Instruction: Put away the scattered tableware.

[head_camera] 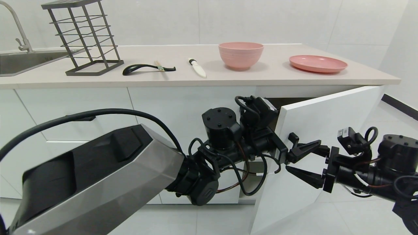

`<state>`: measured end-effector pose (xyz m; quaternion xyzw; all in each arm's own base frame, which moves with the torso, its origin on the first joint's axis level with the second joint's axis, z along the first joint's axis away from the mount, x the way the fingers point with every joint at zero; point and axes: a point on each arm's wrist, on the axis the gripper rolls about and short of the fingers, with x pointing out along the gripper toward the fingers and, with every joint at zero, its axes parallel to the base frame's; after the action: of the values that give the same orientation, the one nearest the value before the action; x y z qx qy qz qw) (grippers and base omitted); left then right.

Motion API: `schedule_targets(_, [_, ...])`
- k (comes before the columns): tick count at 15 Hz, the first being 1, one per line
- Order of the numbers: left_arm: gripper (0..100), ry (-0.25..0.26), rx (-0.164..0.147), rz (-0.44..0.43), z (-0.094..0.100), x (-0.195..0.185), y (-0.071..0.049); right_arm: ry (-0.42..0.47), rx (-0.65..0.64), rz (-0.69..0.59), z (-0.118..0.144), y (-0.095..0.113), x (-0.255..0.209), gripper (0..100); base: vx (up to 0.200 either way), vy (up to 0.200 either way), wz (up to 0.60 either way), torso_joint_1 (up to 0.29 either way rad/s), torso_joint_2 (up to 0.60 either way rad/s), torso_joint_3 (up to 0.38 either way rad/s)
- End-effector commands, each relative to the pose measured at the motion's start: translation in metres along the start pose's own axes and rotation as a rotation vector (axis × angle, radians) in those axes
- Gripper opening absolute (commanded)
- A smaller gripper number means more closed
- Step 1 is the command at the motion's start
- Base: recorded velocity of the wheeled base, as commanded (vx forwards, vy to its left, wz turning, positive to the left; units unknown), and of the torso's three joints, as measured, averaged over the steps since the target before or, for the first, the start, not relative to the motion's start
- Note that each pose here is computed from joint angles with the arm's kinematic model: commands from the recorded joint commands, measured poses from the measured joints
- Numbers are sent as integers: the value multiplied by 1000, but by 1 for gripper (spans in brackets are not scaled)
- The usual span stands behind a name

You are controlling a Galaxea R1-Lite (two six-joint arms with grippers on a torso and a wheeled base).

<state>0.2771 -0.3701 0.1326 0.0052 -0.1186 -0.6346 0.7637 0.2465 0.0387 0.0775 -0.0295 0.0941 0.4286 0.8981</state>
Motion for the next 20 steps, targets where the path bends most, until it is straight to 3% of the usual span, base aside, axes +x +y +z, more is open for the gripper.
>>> schedule_targets(1, [100,13,-7,3,-8,0,0,-26,-23,-20,10,15,-23,100,0,0,0,0,0,0])
schedule_targets(6, [100,15,-9,11,-10,2,1,-107,-103,-88,26,56,-77,100,0,0,0,0,0,0])
schedule_targets(9, [100,-14,7,21,0,7,7,-179,-204,-99,41,70,-91,100,0,0,0,0,0,0])
schedule_targets(14, [100,24,-13,18,-14,8,6,-313,-349,-115,62,94,-114,100,0,0,0,0,0,0])
schedule_targets(16, [100,40,-20,12,-24,9,4,-379,-419,-128,69,107,-127,100,0,0,0,0,0,0])
schedule_targets(20, [100,38,-26,-16,-26,14,-9,-405,-448,-133,72,112,-131,100,0,0,0,0,0,0])
